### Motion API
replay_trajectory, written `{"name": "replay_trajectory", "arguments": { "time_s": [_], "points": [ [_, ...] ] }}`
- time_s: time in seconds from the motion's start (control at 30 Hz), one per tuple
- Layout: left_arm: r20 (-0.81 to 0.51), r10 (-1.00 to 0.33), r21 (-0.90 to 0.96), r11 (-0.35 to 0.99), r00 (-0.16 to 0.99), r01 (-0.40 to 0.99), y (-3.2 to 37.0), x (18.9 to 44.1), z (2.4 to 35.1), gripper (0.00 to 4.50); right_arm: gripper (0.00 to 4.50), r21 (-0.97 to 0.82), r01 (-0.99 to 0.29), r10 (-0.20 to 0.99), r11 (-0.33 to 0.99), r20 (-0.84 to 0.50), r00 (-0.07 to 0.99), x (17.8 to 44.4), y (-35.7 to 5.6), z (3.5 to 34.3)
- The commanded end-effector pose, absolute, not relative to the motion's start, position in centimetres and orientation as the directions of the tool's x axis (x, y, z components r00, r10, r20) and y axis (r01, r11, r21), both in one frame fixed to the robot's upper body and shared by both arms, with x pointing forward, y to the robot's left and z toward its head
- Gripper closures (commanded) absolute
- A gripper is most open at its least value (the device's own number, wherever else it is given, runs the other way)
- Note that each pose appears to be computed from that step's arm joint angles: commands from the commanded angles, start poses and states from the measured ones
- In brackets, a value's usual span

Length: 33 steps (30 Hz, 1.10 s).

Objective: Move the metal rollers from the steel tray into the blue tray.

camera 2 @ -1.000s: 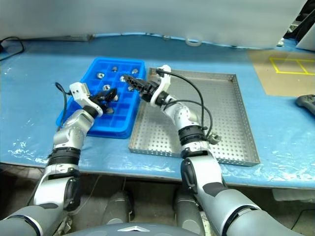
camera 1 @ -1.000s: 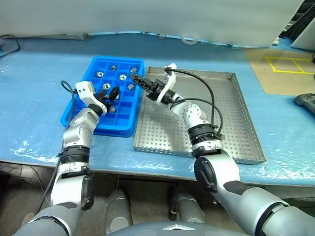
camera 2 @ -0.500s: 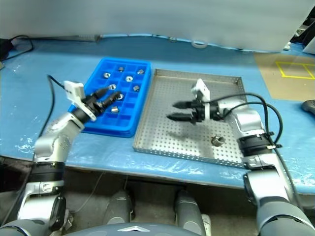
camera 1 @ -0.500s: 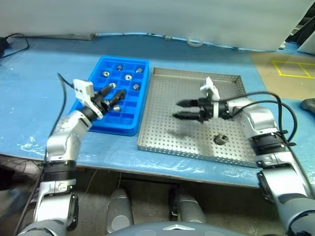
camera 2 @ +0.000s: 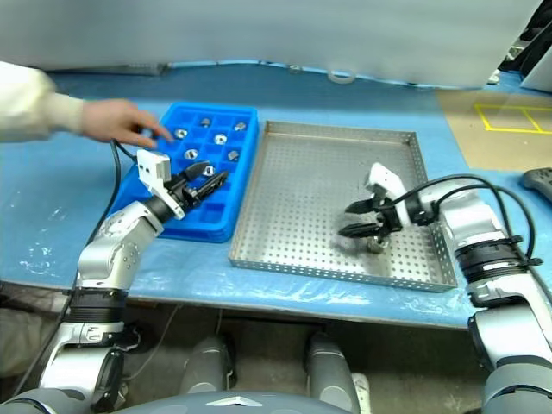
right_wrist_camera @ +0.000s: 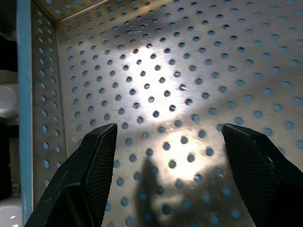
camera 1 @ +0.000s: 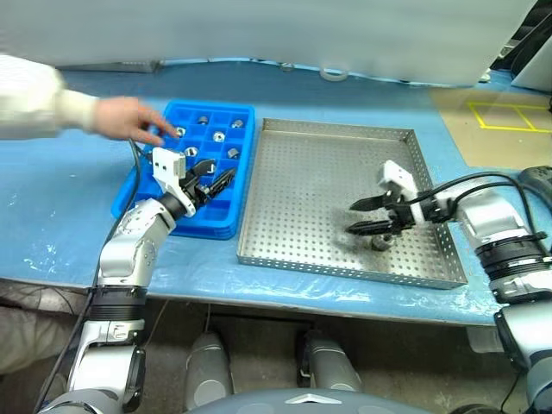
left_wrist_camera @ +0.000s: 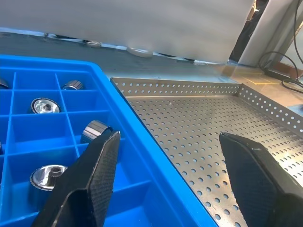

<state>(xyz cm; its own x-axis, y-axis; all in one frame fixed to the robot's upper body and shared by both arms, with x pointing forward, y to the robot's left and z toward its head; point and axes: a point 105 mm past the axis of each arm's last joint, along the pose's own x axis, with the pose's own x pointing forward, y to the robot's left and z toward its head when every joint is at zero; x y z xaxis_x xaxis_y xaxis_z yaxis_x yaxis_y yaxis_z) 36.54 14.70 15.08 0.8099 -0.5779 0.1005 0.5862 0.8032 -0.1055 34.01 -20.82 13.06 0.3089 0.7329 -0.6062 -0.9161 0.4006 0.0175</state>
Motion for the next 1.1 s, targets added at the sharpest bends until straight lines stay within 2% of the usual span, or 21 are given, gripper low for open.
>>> {"name": "replay_trajectory", "arguments": {
  "time_s": [0.03,0.17,0.4,0.47,0.57,0.67,0.8,1.1],
  "points": [
    [0.133,-0.603,-0.066,0.787,0.787,0.614,14.0,36.1,16.0,0.91,0.84,-0.046,-0.907,0.684,0.419,-0.641,0.349,34.2,-22.9,14.1],
    [0.12,-0.605,-0.067,0.786,0.787,0.614,14.0,36.3,15.6,0.91,0.84,-0.067,-0.885,0.623,0.46,-0.686,0.376,33.9,-25.1,13.8],
    [0.111,-0.615,-0.068,0.779,0.781,0.623,13.8,36.5,15.3,0.91,0.84,0.011,-0.9,0.678,0.435,-0.662,0.319,31.8,-24.3,13.4],
    [0.113,-0.617,-0.075,0.776,0.779,0.626,13.7,36.6,15.3,0.91,0.84,0.034,-0.902,0.675,0.431,-0.675,0.297,31.0,-23.9,12.4],
    [0.107,-0.633,-0.07,0.764,0.766,0.641,13.3,36.7,15.2,0.91,0.84,0.044,-0.885,0.599,0.463,-0.751,0.276,30.1,-24.5,9.0],
    [0.105,-0.639,-0.065,0.761,0.762,0.646,13.2,37.0,15.4,0.86,1.47,0.022,-0.871,0.524,0.49,-0.806,0.274,29.9,-25.3,6.8],
    [0.119,-0.634,-0.058,0.764,0.764,0.643,13.5,37.2,16.0,0.86,2.74,0.026,-0.871,0.554,0.491,-0.781,0.289,30.0,-24.7,6.9],
    [0.13,-0.675,-0.065,0.725,0.726,0.686,12.9,36.2,16.5,0.86,2.75,0.007,-0.89,0.625,0.455,-0.715,0.314,31.8,-22.6,8.2]
  ]
}}
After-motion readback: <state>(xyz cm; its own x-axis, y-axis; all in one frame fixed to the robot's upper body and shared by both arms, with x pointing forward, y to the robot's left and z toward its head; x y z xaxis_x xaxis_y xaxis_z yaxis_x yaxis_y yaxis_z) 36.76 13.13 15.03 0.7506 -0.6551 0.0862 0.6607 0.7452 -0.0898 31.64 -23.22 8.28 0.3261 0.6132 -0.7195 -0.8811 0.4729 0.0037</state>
